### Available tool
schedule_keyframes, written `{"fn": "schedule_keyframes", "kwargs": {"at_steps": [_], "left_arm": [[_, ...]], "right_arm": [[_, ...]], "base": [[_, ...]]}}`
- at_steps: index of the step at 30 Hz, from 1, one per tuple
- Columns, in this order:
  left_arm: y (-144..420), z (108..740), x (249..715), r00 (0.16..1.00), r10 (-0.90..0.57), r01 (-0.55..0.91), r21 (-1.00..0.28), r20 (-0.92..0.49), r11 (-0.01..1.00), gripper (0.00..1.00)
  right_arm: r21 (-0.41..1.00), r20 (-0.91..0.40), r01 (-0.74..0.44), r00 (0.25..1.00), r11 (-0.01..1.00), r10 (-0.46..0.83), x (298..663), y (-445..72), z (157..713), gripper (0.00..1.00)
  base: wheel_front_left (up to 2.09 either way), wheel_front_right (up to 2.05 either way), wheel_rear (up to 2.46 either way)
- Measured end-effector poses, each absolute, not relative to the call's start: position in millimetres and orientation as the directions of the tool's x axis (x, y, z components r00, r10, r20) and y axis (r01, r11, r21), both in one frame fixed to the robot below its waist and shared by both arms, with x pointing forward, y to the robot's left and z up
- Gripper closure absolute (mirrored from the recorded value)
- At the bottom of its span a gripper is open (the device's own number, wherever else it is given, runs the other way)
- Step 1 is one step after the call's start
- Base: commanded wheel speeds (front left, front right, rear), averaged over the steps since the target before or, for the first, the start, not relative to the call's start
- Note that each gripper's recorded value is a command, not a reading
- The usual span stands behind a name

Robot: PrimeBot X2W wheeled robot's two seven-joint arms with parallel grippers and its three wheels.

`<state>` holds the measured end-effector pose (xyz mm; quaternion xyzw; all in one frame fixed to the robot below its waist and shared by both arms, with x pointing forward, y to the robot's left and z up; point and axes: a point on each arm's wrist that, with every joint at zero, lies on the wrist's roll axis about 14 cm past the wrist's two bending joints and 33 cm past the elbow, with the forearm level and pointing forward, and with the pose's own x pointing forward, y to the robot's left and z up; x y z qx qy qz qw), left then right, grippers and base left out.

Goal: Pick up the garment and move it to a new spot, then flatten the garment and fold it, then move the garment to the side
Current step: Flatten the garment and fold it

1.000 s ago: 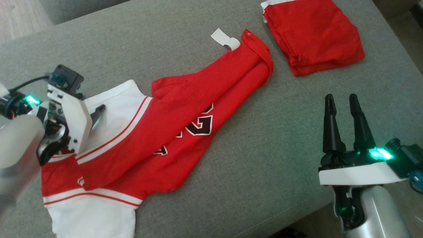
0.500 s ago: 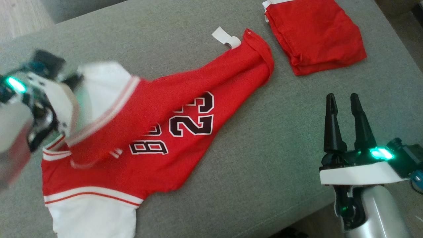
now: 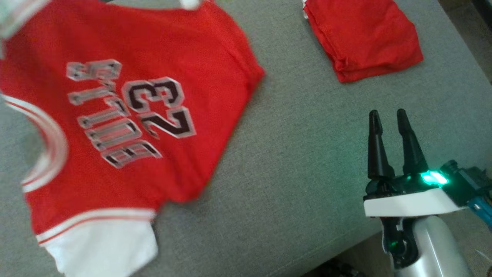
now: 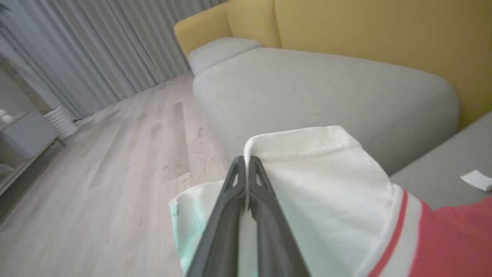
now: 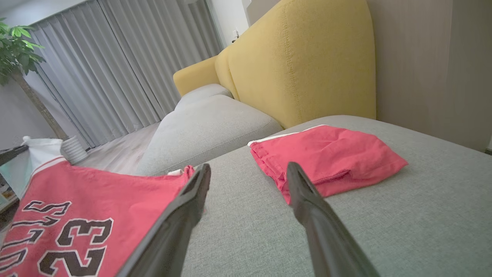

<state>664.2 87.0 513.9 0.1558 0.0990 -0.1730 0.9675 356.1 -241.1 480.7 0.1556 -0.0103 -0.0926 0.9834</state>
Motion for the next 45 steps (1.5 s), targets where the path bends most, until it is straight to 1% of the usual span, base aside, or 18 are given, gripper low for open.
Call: {"fn": "schedule_keyframes", "kwargs": {"at_steps": [2, 3, 6, 8, 9, 10, 14, 18, 24, 29, 33, 36, 39, 45], "left_arm": [[103, 526, 677, 0.947, -0.245, 0.297, 0.281, -0.207, 0.913, 1.00], [122, 537, 689, 0.968, -0.184, 0.229, 0.312, -0.169, 0.922, 1.00], [155, 552, 703, 0.992, -0.072, 0.103, 0.334, -0.102, 0.937, 1.00], [170, 553, 706, 0.994, -0.032, 0.066, 0.351, -0.102, 0.934, 1.00], [176, 547, 706, 0.992, -0.015, 0.059, 0.357, -0.126, 0.932, 0.89], [180, 540, 704, 0.989, -0.005, 0.059, 0.372, -0.145, 0.926, 0.00], [189, 527, 701, 0.986, 0.007, 0.059, 0.392, -0.165, 0.918, 0.00], [176, 524, 695, 0.988, -0.042, 0.094, 0.372, -0.145, 0.924, 0.00], [156, 523, 677, 0.986, -0.116, 0.147, 0.308, -0.118, 0.940, 0.00], [136, 539, 653, 0.980, -0.188, 0.198, 0.237, -0.064, 0.951, 0.00], [121, 549, 624, 0.969, -0.245, 0.247, 0.176, -0.033, 0.953, 0.00], [119, 560, 598, 0.969, -0.246, 0.242, 0.124, 0.019, 0.962, 0.00], [125, 558, 564, 0.974, -0.223, 0.220, 0.063, 0.045, 0.974, 0.00], [151, 516, 477, 0.992, -0.123, 0.122, -0.036, -0.018, 0.992, 0.00]], "right_arm": [[0.307, -0.017, 0.176, 0.984, 0.935, -0.179, 357, -239, 478, 0.00], [0.305, -0.023, 0.173, 0.984, 0.936, -0.174, 359, -238, 476, 0.00], [0.309, -0.036, 0.173, 0.985, 0.935, -0.171, 361, -236, 472, 0.00], [0.310, -0.044, 0.172, 0.985, 0.935, -0.166, 362, -235, 469, 0.00], [0.311, -0.047, 0.169, 0.986, 0.935, -0.162, 363, -233, 468, 0.00], [0.312, -0.050, 0.164, 0.986, 0.936, -0.156, 364, -232, 466, 0.00], [0.318, -0.063, 0.144, 0.989, 0.937, -0.130, 370, -224, 461, 0.00], [0.323, -0.054, 0.113, 0.993, 0.940, -0.101, 380, -216, 461, 0.00], [0.317, -0.021, 0.073, 0.997, 0.945, -0.070, 389, -208, 469, 0.00], [0.306, 0.016, 0.033, 0.999, 0.952, -0.040, 394, -200, 480, 0.00], [0.294, 0.049, 0.002, 0.999, 0.956, -0.017, 399, -194, 490, 0.00], [0.289, 0.061, -0.024, 0.998, 0.957, 0.007, 403, -186, 492, 0.00], [0.287, 0.075, -0.059, 0.996, 0.956, 0.039, 407, -175, 496, 0.00], [0.285, 0.070, -0.138, 0.990, 0.949, 0.122, 403, -146, 495, 0.00]], "base": [[0.00, 0.00, 0.00], [0.00, 0.00, 0.00], [0.00, 0.00, 0.00], [0.00, 0.00, 0.00], [0.00, 0.00, 0.00], [0.00, 0.00, 0.00], [0.00, 0.00, 0.00], [0.00, 0.00, 0.00], [0.00, 0.00, 0.00], [0.00, 0.00, 0.00], [0.00, 0.00, 0.00], [0.00, 0.00, 0.00], [0.00, 0.00, 0.00], [0.00, 0.00, 0.00]]}}
